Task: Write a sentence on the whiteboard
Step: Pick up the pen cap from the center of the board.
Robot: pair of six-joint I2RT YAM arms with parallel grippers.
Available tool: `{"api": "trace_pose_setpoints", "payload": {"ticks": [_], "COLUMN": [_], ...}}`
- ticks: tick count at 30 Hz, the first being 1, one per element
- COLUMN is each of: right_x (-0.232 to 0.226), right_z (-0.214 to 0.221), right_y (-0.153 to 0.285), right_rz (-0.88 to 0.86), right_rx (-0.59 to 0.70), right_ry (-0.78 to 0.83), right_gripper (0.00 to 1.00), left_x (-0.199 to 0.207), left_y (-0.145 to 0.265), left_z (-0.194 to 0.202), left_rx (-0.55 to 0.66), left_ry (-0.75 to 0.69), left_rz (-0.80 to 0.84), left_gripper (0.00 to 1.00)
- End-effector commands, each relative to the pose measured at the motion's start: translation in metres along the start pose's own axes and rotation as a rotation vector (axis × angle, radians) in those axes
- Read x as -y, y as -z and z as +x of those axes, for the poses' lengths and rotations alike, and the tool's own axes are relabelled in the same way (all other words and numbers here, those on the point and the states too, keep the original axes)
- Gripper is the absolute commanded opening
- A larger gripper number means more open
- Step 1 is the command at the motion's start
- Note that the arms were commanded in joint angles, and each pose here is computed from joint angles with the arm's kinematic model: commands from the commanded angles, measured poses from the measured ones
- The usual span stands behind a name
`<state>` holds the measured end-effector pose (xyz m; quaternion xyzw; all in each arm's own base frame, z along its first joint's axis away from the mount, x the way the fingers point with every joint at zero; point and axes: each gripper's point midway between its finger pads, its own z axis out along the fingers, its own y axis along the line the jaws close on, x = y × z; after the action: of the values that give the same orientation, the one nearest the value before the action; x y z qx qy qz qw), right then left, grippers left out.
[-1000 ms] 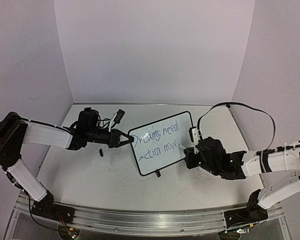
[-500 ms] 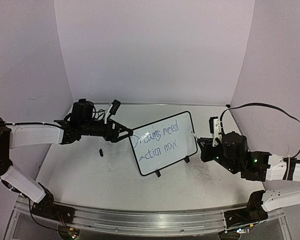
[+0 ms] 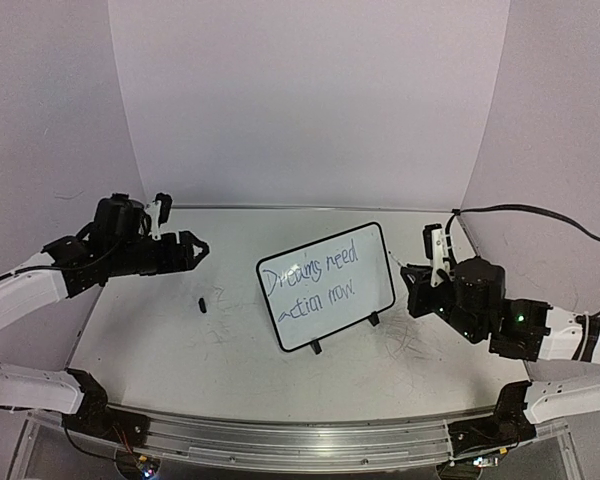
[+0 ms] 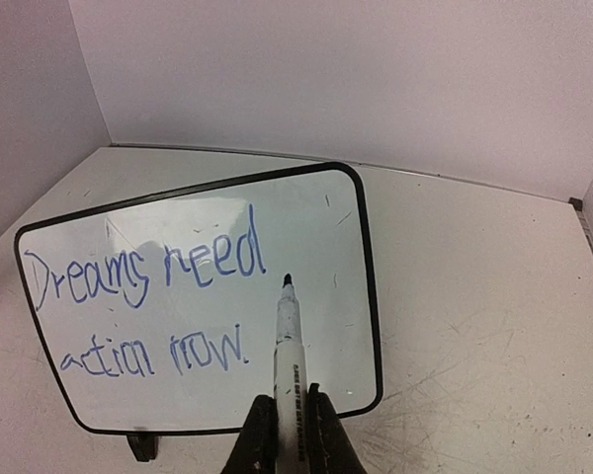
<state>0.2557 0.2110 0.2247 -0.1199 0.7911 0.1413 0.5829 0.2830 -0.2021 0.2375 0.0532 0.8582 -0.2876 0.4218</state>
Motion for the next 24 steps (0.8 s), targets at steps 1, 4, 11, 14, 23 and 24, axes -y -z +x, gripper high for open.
{"api": "trace_pose_setpoints", "payload": {"ticks": [1, 4, 11, 14, 23, 24], "right_x": [-0.006, -0.009, -0.011, -0.012, -0.010, -0.010], "right_z": [-0.027, -0.025, -0.018, -0.013, -0.009, -0.009], "right_y": [0.004, 0.006, 0.012, 0.012, 0.015, 0.015], "right_rz": [-0.025, -0.052, -0.094, -0.109, -0.115, -0.115], "right_rx": [0.061, 0.059, 0.057, 0.051, 0.054, 0.055], "right_ry": [0.002, -0.006, -0.022, -0.014, -0.022, -0.025], "right_gripper": [0.00, 0.00, 0.00, 0.00, 0.00, 0.00], "left_x": [-0.059, -0.073, -0.106, -0.115, -0.135, -0.137], "left_y": [-0.020, -0.051, -0.100, -0.111, -0.132, -0.133], "left_z": [0.013, 0.035, 0.079, 0.081, 0.112, 0.114], "left_rx": [-0.084, -0.196, -0.382, -0.393, -0.469, -0.467], "left_ry": [0.127, 0.143, 0.136, 0.120, 0.112, 0.109], "left_rz": [-0.341, -0.389, -0.482, -0.519, -0.564, -0.567], "left_gripper": [0.84, 0.79, 0.66, 0.59, 0.47, 0.46]}}
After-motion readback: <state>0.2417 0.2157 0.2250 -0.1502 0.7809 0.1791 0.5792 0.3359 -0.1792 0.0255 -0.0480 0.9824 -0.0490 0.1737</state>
